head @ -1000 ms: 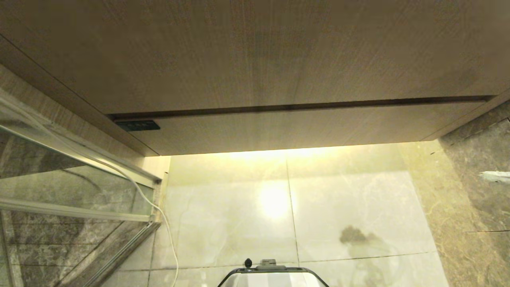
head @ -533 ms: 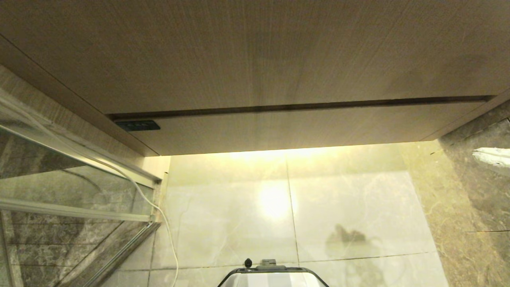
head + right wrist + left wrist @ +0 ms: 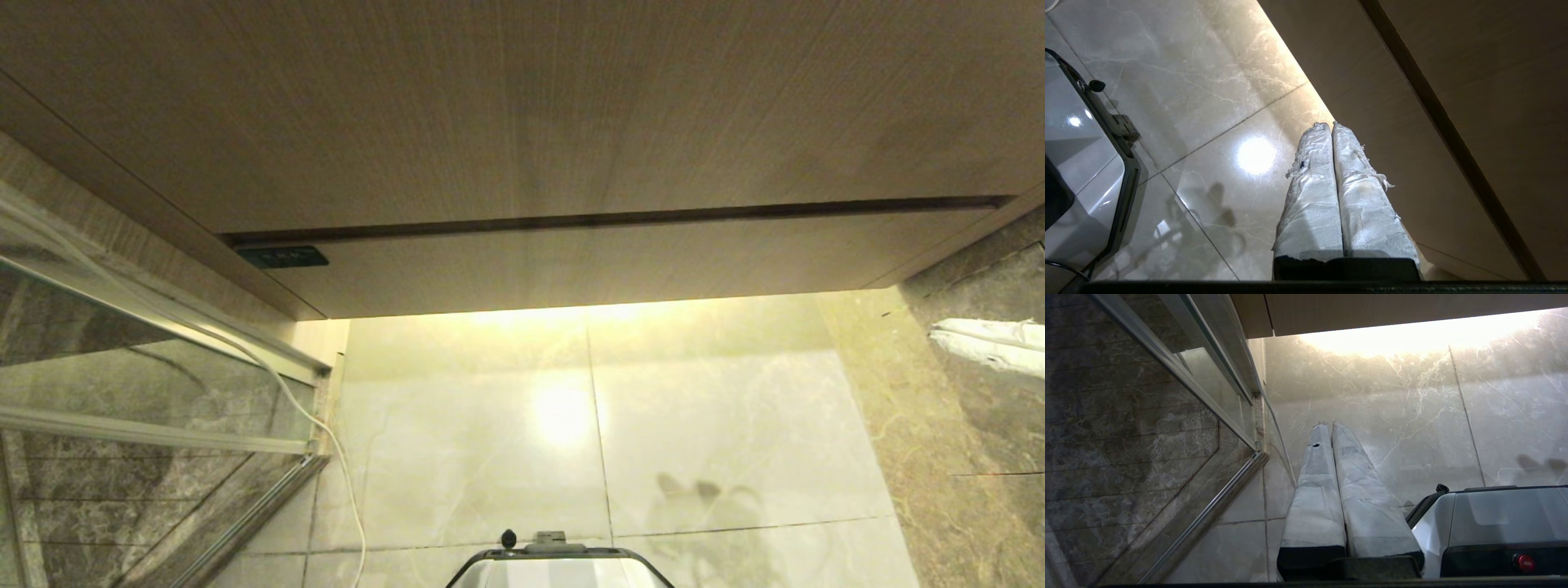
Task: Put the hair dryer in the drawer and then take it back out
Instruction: Pull open the drawer
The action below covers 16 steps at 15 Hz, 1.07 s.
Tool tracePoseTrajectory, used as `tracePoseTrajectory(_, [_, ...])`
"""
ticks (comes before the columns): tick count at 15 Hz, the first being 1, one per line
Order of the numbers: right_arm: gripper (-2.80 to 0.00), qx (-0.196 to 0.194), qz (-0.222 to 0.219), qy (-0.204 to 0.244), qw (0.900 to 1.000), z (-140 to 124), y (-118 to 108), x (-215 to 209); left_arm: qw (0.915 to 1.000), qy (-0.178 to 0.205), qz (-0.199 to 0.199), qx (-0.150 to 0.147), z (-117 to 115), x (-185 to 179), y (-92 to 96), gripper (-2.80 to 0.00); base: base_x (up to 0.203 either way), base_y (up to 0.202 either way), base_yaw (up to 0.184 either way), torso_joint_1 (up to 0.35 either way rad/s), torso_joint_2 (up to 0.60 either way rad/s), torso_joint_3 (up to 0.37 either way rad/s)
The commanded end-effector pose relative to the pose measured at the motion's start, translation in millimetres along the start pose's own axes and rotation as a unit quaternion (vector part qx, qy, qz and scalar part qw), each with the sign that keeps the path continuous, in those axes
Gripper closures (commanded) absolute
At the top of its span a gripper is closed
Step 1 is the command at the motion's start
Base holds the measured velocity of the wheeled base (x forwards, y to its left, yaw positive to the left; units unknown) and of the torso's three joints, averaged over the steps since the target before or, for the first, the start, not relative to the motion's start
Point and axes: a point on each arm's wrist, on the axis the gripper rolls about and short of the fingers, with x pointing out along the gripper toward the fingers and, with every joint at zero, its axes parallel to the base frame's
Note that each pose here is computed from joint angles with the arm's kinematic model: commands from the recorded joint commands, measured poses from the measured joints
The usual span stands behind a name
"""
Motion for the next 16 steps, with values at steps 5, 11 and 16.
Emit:
tracePoseTrajectory(5, [-2.8, 0.001, 0.075, 0.011, 0.997, 5.7, 10.8, 43.4, 1.0, 0.001, 0.0, 0.0, -0.4, 0.1, 0.0, 0.0, 0.0, 0.0, 0.0, 0.0, 0.0, 0.0])
tracePoseTrajectory(11, [-2.8, -0.007, 0.078, 0.017, 0.997, 10.3, 6.2, 91.6, 1.0, 0.0, 0.0, 0.0, -0.3, 0.1, 0.0, 0.0, 0.0, 0.0, 0.0, 0.0, 0.0, 0.0])
tracePoseTrajectory(16, [-2.8, -0.175, -0.007, 0.108, 0.979, 1.3, -4.1, 124.9, 1.0, 0.001, 0.0, 0.0, -0.4, 0.1, 0.0, 0.0, 0.0, 0.0, 0.0, 0.0, 0.0, 0.0])
